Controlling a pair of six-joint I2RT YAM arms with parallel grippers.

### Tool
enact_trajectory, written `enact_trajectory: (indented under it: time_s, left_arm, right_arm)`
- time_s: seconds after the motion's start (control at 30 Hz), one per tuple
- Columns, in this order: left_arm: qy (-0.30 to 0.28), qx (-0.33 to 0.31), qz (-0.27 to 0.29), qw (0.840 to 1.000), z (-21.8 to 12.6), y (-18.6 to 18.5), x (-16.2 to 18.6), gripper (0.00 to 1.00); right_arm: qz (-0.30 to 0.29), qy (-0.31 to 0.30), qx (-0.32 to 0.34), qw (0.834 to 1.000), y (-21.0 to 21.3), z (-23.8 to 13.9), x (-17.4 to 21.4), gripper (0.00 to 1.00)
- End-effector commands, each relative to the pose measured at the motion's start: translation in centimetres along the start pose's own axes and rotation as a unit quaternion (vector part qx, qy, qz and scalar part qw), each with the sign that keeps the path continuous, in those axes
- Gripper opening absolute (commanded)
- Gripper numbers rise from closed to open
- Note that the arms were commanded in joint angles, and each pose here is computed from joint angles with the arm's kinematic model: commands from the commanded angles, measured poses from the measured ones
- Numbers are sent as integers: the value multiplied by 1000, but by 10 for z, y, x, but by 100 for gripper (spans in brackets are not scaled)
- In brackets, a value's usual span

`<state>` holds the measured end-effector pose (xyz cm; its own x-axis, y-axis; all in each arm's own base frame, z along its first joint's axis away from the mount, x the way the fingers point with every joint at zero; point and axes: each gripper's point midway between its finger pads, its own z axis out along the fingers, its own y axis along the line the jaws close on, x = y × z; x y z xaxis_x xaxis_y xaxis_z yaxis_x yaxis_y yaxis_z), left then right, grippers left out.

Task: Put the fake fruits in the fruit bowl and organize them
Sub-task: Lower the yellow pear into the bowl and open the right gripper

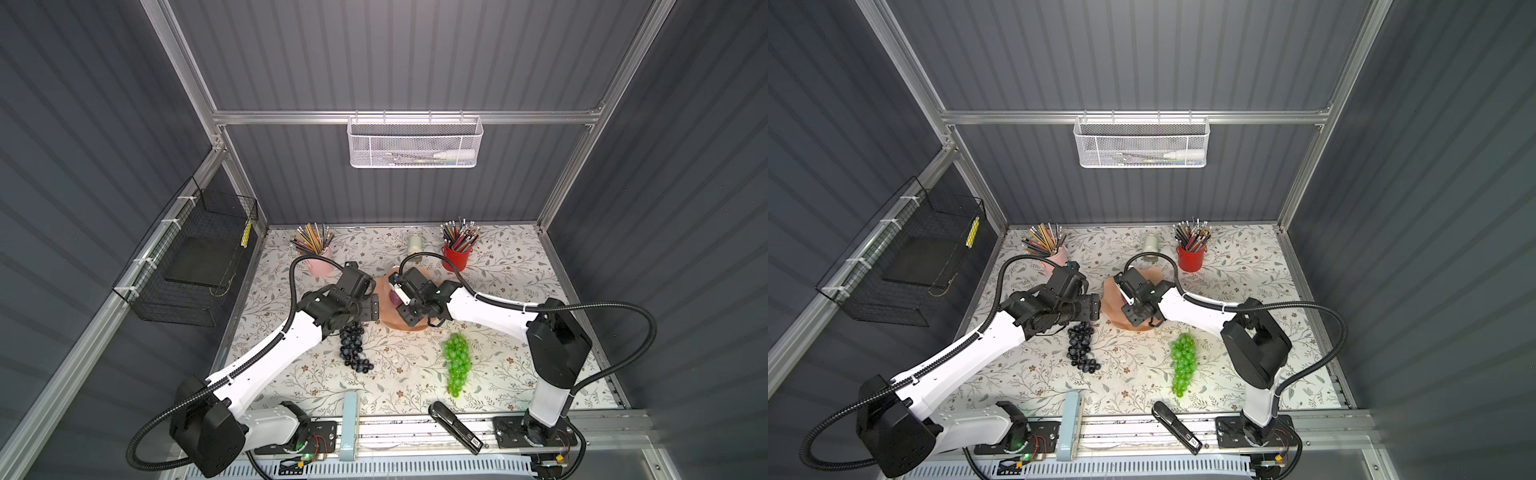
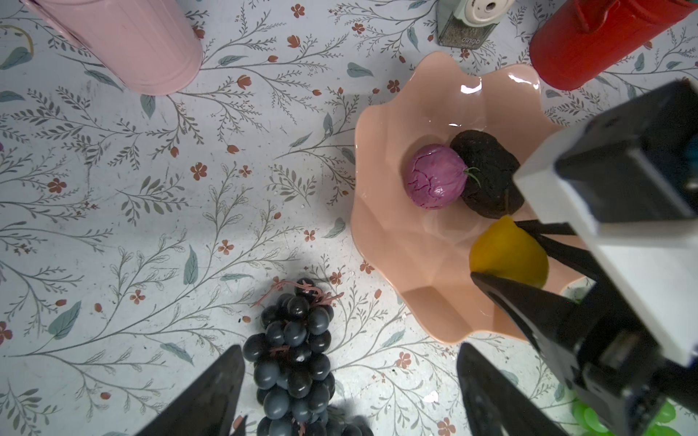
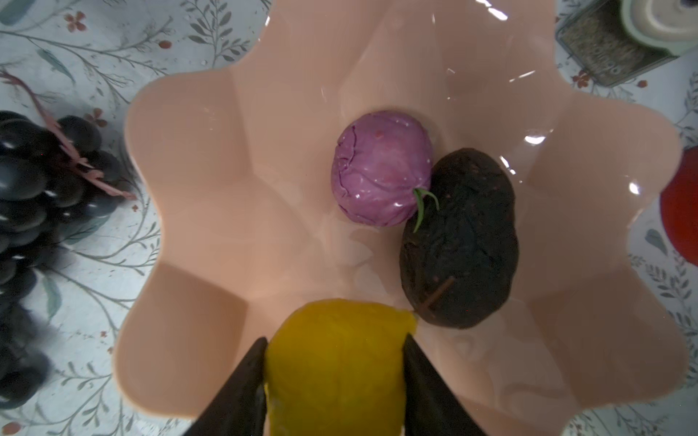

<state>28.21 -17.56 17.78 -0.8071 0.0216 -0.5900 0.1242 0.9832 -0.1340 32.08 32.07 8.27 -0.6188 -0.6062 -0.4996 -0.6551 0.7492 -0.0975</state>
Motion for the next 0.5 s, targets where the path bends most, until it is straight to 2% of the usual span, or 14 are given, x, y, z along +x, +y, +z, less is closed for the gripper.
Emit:
enact_trajectory:
  time_s: [0.0, 0.47]
  left_arm:
    - [-2, -7, -8, 1000, -6, 4, -1, 88]
    - [1, -9, -6, 1000, -3, 2, -4, 89]
  right_arm:
    - [-14, -9, 18, 1000, -6, 7, -11, 51]
    - [-32, 8, 39, 999, -9, 33, -6, 57]
